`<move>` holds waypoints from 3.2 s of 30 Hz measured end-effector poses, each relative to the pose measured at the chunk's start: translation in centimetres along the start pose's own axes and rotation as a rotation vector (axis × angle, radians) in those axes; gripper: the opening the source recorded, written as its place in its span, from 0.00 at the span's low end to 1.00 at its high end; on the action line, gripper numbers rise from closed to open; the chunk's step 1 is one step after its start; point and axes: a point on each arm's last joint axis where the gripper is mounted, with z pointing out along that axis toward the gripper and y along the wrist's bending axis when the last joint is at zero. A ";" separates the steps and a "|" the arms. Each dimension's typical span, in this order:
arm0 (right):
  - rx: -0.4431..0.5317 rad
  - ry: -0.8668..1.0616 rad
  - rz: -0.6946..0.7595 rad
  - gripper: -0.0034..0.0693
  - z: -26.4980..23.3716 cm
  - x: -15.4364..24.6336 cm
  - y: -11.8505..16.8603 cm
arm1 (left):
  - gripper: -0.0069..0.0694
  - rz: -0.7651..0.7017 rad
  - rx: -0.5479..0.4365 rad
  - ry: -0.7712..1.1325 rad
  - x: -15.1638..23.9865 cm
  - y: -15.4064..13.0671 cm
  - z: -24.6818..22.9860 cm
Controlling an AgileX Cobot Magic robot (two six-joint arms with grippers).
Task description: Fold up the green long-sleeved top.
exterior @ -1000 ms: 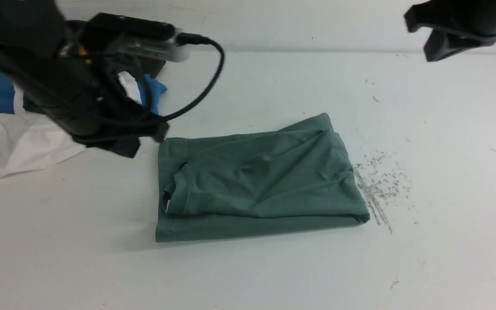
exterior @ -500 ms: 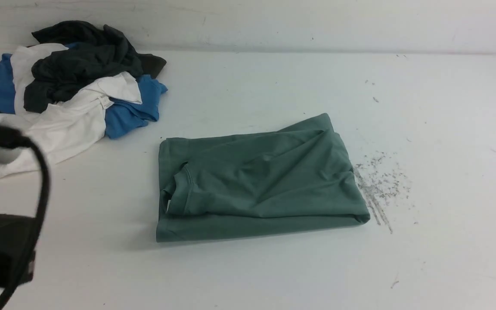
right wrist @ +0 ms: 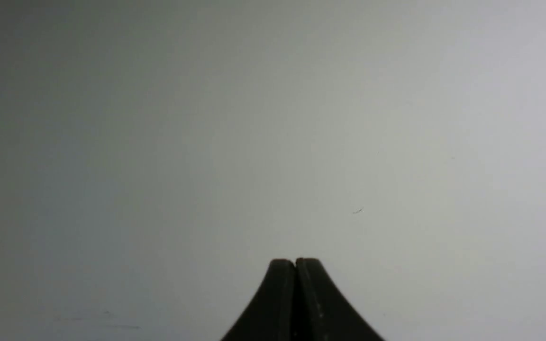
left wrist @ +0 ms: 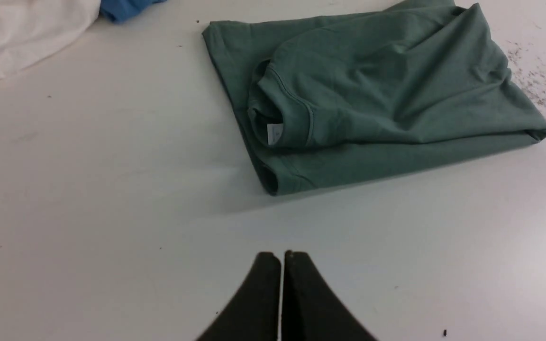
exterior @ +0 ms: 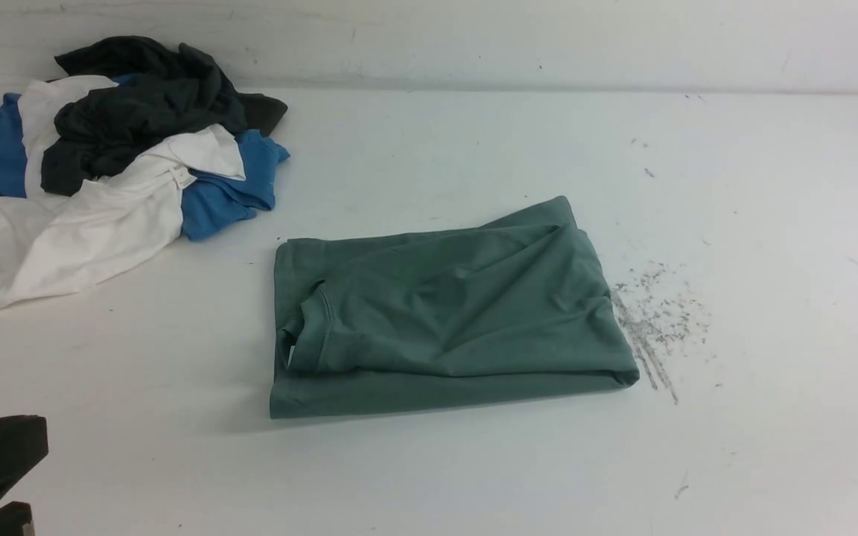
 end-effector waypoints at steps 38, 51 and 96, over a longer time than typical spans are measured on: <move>0.001 0.038 -0.016 0.03 -0.1 0.3 0.0 | 0.09 0.109 -0.076 -0.127 2.5 1.5 0.6; 0.003 0.038 -0.017 0.03 -0.1 0.3 0.0 | 0.09 0.195 -0.235 -0.282 12.4 4.8 3.8; 0.254 0.343 -0.134 0.03 -1.7 9.7 -1.6 | 0.09 0.201 -0.240 -0.286 12.4 4.8 3.8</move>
